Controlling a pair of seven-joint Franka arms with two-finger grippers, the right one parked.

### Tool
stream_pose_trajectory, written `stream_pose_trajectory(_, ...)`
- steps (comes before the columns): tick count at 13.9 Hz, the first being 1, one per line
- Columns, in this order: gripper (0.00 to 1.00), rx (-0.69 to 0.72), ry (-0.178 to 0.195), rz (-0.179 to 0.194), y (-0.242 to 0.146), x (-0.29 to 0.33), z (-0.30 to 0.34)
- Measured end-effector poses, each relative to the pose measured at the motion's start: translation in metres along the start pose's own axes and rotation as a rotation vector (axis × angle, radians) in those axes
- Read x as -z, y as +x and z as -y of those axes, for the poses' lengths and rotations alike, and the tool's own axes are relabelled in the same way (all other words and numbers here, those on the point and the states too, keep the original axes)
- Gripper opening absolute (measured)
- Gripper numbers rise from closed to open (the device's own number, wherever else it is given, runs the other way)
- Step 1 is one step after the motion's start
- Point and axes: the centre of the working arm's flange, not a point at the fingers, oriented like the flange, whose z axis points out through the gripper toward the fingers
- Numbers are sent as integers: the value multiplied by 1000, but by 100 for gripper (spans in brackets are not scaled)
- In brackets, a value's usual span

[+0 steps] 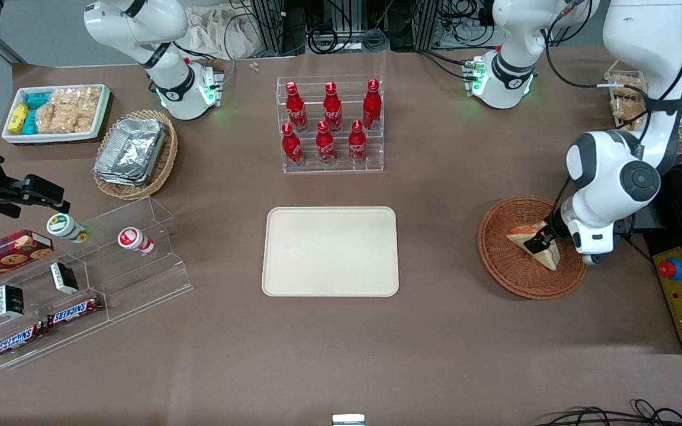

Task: Place sandwich from basket to tray
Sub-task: 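Lower the open left gripper around the sandwich and close it, then lift the sandwich and carry it toward the white tray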

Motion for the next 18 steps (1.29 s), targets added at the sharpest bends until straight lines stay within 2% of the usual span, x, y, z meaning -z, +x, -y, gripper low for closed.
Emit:
stream_pose_trajectory(7,100,0,20,-4,7,-21,7)
stream_pose_trajectory(10,96,-19,39,-3,5,-29,7)
stream_pose_trajectory(11,88,-21,41,-2,5,-31,7)
stream_pose_trajectory(14,53,-22,39,-5,5,-31,6)
stream_pose_trajectory(16,36,-23,36,-7,5,-30,5)
stream_pose_trajectory(18,24,-26,26,-19,7,-20,2)
